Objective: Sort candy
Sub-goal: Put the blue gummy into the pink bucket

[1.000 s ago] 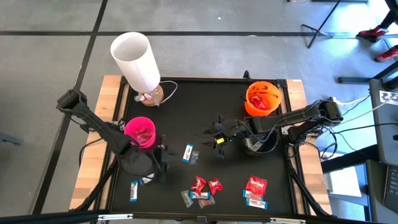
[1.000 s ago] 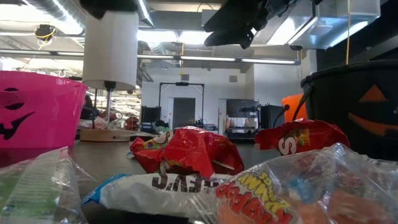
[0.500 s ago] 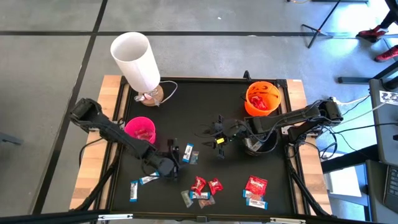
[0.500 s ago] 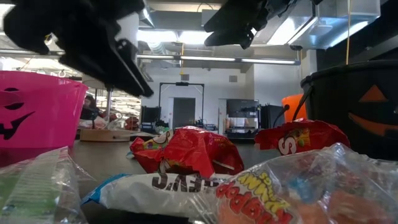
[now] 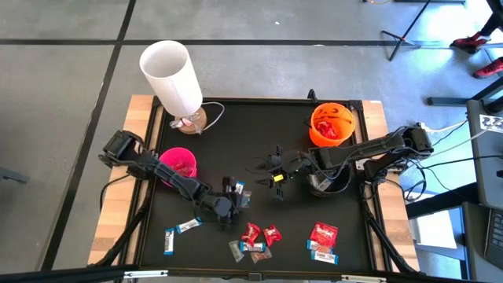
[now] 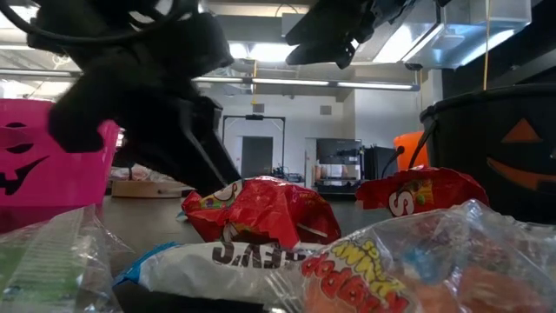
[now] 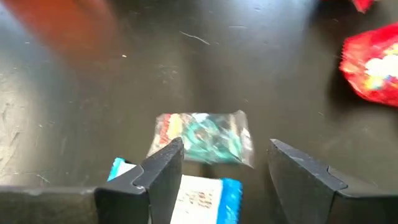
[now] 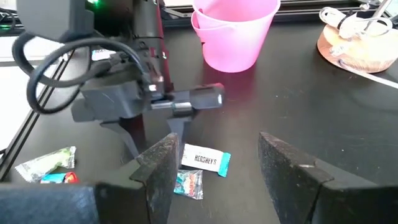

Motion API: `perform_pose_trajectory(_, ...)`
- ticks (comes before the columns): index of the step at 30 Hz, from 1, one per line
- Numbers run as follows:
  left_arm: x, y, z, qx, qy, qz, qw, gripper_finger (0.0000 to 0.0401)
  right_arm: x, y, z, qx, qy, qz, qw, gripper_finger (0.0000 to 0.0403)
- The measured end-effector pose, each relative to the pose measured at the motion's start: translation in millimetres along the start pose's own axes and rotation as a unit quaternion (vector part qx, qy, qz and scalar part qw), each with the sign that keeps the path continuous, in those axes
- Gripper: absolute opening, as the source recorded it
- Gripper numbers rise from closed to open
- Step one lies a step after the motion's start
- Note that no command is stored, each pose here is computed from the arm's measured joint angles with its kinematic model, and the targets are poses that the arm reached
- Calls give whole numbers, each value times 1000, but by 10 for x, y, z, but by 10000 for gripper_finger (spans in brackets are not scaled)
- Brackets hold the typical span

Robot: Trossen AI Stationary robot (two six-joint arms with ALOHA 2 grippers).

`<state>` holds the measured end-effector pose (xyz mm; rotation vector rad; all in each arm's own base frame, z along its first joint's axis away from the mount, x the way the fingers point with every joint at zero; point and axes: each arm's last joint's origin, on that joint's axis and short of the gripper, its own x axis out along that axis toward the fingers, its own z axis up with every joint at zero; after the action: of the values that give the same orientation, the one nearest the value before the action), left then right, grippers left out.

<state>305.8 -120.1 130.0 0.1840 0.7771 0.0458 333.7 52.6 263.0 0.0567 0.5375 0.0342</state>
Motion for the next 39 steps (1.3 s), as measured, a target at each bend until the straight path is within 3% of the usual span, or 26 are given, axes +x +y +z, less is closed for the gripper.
perform_pose_trajectory(13,145,89,-34,-28,8,-6,1000,167,0,-1,3,0,-1,0,1000,216)
perform_pose_trajectory(26,144,83,-30,-29,6,-7,1000,9,0,-1,3,0,-1,0,1000,216)
perform_pose_trajectory(33,68,47,23,-12,-14,12,1000,0,0,-1,2,-1,-1,0,1000,216)
perform_pose_trajectory(39,-322,5,303,16,-58,31,998,0,0,-1,-2,-2,1,0,1000,216)
